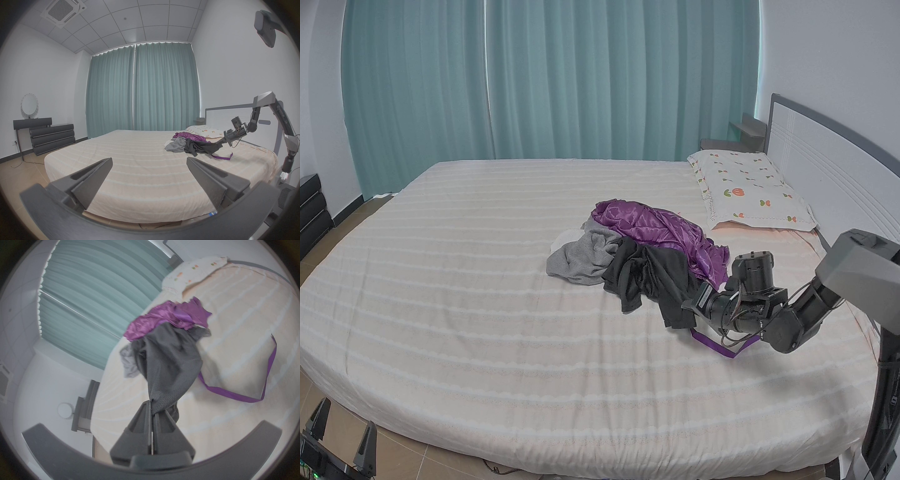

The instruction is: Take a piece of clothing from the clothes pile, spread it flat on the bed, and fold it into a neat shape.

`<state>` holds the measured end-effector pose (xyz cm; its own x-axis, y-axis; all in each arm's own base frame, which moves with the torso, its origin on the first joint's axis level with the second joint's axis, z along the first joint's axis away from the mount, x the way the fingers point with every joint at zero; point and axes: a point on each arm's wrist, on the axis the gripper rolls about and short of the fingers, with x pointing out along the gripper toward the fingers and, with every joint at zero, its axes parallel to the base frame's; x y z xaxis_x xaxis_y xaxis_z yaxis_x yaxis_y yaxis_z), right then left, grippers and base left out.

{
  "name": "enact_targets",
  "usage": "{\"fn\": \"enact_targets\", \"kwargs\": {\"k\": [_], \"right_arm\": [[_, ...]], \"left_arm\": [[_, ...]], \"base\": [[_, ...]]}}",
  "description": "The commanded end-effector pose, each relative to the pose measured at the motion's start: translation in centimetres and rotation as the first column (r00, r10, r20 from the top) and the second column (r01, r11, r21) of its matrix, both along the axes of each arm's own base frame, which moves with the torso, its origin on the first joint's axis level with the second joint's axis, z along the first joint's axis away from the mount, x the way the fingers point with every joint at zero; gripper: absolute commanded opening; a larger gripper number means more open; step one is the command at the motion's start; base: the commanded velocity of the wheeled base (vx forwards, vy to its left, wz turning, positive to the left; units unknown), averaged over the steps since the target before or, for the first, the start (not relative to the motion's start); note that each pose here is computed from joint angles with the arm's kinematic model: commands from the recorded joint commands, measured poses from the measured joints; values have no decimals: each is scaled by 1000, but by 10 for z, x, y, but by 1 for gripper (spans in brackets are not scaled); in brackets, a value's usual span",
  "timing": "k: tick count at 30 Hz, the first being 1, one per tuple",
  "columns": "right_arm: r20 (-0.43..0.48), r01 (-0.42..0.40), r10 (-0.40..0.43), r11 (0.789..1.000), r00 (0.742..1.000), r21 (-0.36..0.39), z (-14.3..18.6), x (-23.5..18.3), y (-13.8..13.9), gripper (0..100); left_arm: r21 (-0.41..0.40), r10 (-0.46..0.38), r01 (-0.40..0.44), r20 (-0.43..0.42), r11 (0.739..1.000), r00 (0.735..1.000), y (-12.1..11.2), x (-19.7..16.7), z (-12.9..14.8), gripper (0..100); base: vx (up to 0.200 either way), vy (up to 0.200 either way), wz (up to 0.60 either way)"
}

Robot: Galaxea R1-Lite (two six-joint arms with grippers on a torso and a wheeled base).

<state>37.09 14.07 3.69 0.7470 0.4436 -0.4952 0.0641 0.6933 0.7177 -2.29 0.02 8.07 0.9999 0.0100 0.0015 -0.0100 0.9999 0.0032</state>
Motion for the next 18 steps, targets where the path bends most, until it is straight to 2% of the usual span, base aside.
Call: {"fn": "enact_targets", "kwargs": {"k": [1, 5, 6, 10, 17, 18], "right_arm": [[171, -48, 35, 996, 985, 76, 65, -39, -1, 0], [223, -76, 54, 993, 973, 92, 85, -56, 1, 0], [255, -108, 79, 989, 964, 100, 97, -69, 7, 0], [345, -144, 91, 981, 934, 131, 128, -90, 7, 0], [443, -200, 110, 967, 890, 161, 165, -122, 4, 0], [468, -215, 117, 963, 876, 162, 172, -129, 4, 0]], "left_arm": [[6, 1, -1, -2, 1000, 1000, 0, 0, -5, 100], [0, 1, -1, -1, 1000, 1000, 0, 0, -5, 100], [1, 1, -1, -2, 1000, 1000, 0, 0, -5, 100], [-2, 1, -1, -1, 1000, 1000, 0, 0, -5, 100], [4, -4, 4, 2, 1000, 1000, 0, 0, -5, 100], [17, 1, -1, 1, 1000, 1000, 0, 0, -5, 100]], "base": [[0, 0, 0], [0, 0, 0], [0, 0, 0], [0, 0, 0], [0, 0, 0], [0, 0, 0]]}}
